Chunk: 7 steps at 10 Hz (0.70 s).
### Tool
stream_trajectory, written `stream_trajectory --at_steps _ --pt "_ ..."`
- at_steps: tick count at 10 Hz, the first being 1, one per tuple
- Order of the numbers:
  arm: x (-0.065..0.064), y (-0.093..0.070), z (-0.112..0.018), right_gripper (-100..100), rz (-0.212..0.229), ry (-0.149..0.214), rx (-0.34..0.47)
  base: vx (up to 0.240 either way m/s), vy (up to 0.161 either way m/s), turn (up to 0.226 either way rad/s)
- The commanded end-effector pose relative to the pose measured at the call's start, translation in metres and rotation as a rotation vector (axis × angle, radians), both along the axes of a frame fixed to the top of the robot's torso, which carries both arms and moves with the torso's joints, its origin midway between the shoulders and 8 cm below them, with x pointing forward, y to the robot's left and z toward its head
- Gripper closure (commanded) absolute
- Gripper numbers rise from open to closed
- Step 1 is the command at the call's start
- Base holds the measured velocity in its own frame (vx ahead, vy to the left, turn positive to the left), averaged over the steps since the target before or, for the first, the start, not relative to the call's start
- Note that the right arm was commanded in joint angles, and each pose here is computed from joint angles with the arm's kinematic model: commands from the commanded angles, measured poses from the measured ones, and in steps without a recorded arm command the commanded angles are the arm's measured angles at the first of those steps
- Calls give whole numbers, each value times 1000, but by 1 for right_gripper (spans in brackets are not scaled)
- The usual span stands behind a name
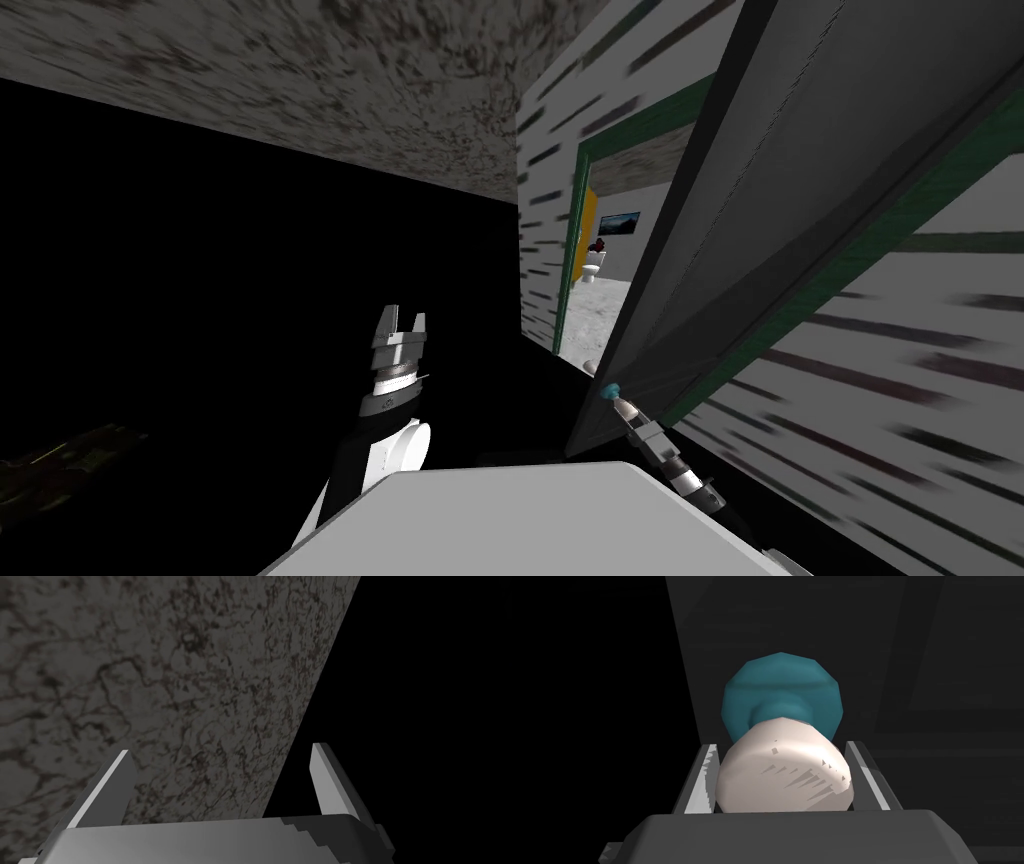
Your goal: Pull the door open
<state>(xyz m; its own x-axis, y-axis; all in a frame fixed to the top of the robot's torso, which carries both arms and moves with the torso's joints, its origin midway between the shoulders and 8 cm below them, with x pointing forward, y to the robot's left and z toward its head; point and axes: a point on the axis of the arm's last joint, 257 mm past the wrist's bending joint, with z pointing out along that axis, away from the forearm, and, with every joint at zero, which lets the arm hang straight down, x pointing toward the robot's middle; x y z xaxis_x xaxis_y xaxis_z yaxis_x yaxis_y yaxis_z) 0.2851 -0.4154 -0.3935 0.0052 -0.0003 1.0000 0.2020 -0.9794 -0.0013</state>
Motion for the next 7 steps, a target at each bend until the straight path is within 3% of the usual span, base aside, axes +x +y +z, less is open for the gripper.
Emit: stream_trajectory --at_steps 1,7 --pt "1 1 1 100 3 -3 0 -193 -81 158" --pt "6 2 1 100 7 -4 0 -204 -89 164"
